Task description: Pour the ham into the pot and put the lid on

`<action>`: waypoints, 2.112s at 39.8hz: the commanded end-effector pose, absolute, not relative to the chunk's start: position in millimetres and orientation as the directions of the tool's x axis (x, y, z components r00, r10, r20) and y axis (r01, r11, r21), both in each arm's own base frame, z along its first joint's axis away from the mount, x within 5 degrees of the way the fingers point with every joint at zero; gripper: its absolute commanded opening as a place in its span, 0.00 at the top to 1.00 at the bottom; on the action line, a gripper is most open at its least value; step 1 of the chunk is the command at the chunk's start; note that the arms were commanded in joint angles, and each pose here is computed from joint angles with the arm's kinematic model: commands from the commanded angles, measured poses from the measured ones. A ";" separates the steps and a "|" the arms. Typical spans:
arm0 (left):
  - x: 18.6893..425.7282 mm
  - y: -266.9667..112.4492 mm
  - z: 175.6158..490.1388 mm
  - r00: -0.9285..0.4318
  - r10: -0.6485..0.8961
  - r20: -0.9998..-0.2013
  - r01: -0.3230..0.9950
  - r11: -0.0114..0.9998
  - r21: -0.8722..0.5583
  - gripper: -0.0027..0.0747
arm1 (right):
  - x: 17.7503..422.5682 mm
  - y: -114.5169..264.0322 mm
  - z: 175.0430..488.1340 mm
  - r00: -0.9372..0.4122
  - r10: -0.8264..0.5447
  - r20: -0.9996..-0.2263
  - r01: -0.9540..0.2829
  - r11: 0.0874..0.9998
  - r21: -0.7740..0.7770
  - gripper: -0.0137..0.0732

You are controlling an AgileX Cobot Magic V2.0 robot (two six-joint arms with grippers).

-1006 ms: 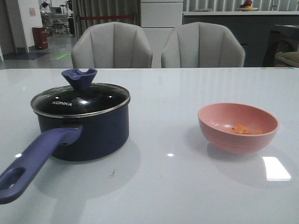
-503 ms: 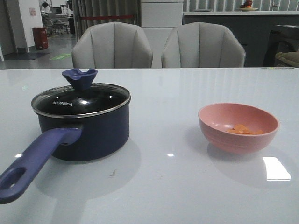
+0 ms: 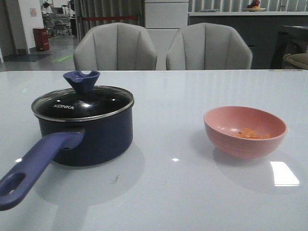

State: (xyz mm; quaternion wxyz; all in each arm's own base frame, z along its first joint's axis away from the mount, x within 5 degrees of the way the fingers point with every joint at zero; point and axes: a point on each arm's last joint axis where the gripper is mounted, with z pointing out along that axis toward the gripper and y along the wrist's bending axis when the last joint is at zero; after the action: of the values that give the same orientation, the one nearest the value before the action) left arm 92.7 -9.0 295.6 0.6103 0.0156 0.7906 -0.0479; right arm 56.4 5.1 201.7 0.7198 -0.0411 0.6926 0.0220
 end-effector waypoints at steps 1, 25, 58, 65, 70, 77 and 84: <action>100.3 -9.2 311.6 -0.189 -0.057 -0.980 0.080 0.994 -0.073 0.24 | 54.1 4.4 211.3 0.141 -0.036 -0.989 -0.076 0.996 -0.047 0.66; 238.3 -52.0 367.8 -0.593 0.000 -0.805 0.186 0.973 -0.137 0.23 | 54.1 4.4 211.3 0.141 -0.036 -0.989 -0.076 0.996 -0.047 0.66; 346.9 -178.3 345.8 -0.853 0.191 -0.485 0.234 0.972 -0.028 0.15 | 54.1 4.4 211.3 0.141 -0.036 -0.989 -0.076 0.996 -0.047 0.66; 356.8 -186.3 336.1 -0.886 0.161 -0.435 0.194 0.980 -0.032 0.15 | 54.1 4.4 211.3 0.141 -0.036 -0.989 -0.076 0.996 -0.047 0.66; 360.5 -186.4 331.8 -0.897 0.126 -0.423 0.152 0.988 -0.026 0.15 | 54.1 4.4 211.3 0.141 -0.036 -0.989 -0.076 0.996 -0.047 0.66; 363.5 -187.1 324.9 -0.905 0.126 -0.406 0.143 0.990 -0.012 0.15 | 54.1 4.4 211.3 0.141 -0.036 -0.989 -0.076 0.996 -0.047 0.66; 365.3 -188.1 320.5 -0.911 0.109 -0.397 0.126 0.992 -0.016 0.16 | 54.1 4.4 211.3 0.141 -0.036 -0.989 -0.076 0.996 -0.047 0.66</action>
State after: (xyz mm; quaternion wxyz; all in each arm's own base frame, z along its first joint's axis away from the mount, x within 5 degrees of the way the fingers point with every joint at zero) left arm 370.3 -188.8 291.6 0.1586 0.0701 0.9848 -0.0033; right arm 56.4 5.1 201.7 0.7198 -0.0405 0.6927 0.0227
